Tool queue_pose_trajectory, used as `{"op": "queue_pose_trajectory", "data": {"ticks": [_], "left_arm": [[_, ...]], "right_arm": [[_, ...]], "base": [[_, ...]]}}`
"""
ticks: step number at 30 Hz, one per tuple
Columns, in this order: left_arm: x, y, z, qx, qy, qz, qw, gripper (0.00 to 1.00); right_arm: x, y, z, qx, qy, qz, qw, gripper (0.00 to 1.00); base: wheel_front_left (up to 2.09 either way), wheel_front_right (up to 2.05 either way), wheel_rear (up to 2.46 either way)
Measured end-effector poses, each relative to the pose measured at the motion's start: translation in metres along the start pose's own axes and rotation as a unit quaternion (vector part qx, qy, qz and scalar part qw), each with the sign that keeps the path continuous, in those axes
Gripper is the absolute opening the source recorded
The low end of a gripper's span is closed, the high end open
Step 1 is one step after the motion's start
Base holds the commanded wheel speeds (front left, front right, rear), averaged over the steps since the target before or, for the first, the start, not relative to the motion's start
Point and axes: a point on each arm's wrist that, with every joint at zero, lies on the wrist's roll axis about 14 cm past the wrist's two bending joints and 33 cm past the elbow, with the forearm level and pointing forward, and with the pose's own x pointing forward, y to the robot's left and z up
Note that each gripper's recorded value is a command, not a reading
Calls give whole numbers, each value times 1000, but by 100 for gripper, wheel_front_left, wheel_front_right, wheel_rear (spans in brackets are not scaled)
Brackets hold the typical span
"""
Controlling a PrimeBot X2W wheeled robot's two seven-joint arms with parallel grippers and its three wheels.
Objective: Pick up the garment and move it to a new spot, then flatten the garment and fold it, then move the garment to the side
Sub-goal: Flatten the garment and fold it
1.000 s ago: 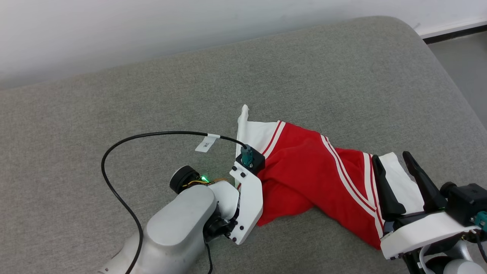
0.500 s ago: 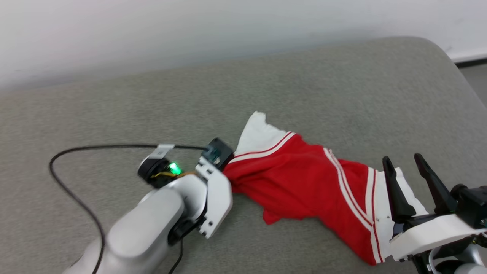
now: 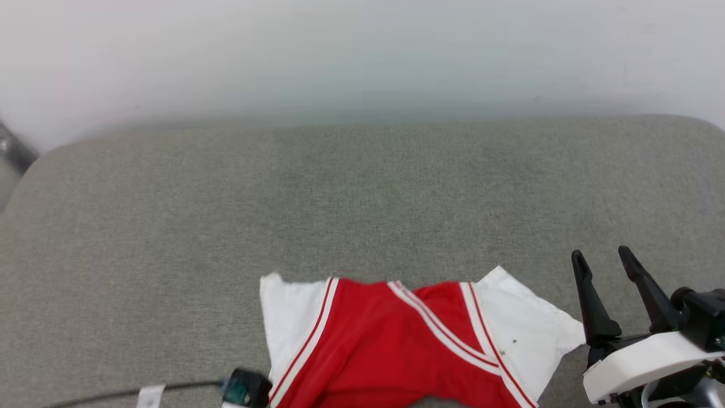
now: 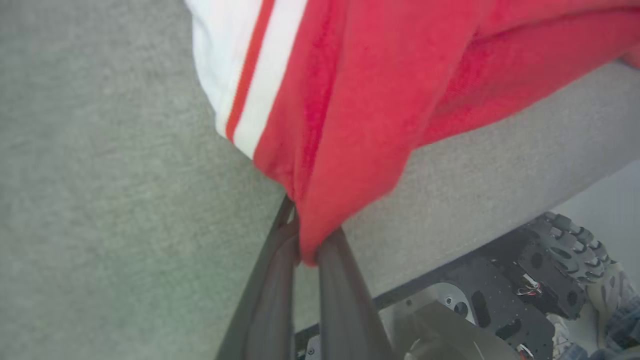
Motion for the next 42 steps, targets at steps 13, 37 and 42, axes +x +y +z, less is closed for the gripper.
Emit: {"op": "queue_pose_trajectory", "data": {"ticks": [13,37,42], "left_arm": [[-28,2,37,-74,-169,34,982,100],[-125,57,163,-1,-487,158,859,100],[-129,59,163,-8,-495,164,853,100]], "right_arm": [[-6,9,7,-2,-4,14,1000,100],[-40,-34,-17,13,61,-55,997,100],[-55,-65,-66,34,197,-96,975,100]], "base": [[0,0,0],[0,0,0],[0,0,0]]}}
